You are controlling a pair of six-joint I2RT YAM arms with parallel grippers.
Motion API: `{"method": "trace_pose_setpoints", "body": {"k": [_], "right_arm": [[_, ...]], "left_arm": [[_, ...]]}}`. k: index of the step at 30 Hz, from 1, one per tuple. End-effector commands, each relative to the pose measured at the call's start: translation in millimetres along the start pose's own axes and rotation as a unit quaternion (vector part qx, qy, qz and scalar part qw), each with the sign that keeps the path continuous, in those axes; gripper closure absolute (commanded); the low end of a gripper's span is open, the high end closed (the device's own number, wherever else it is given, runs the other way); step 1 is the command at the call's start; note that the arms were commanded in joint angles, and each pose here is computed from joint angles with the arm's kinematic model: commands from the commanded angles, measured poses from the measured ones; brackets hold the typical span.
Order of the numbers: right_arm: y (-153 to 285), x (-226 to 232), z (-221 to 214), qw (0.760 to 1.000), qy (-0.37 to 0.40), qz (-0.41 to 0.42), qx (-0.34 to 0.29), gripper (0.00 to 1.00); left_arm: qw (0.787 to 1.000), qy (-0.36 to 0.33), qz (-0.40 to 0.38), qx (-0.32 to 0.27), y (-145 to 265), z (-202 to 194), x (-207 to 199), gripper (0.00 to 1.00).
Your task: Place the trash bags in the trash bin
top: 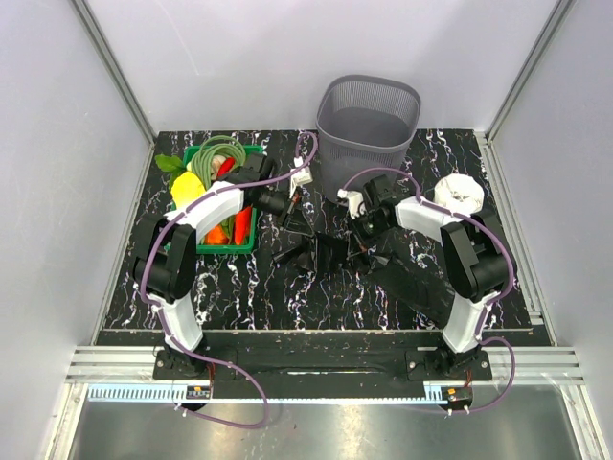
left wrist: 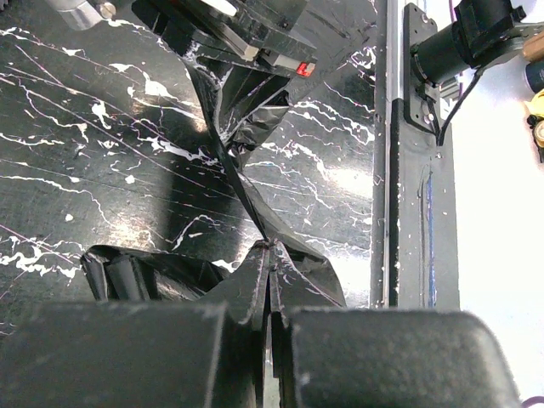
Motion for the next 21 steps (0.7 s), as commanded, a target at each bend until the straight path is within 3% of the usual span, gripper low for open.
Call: {"method": "trace_pose_setpoints", "body": {"k": [1,3,11,21], "right_arm": [[13,-22,-40,0.994,-0.021,-0.076,0.081,0.87],[19,-14,-32,0.996,-0.009,-0.051,0.068,0.60],[42,21,-4,0.996,0.056,0.064,-0.002,0.16],[45,44,34,0.986,0.101,0.126,-0.049,0.15]], "left_arm": [[0.997,-0.051,-0.012,-0.048,27,29,-24,1.00],[0.998,-0.048,-0.008,-0.040,21,23,-19,1.00],[0.998,-0.049,-0.024,-0.023,6,13,-19,1.00],[0.998,-0.046,-0.035,-0.012,-4,9,-20,1.00]]}}
Point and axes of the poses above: each gripper's point midway between its finger pads, its own y axis back along the fingers, its own x axis along the line the jaws close on, z = x × y, the point moved 6 cm from there along y, back along the fingers, and after that the axes turned 6 degrees about y, right-handed, at the moved point
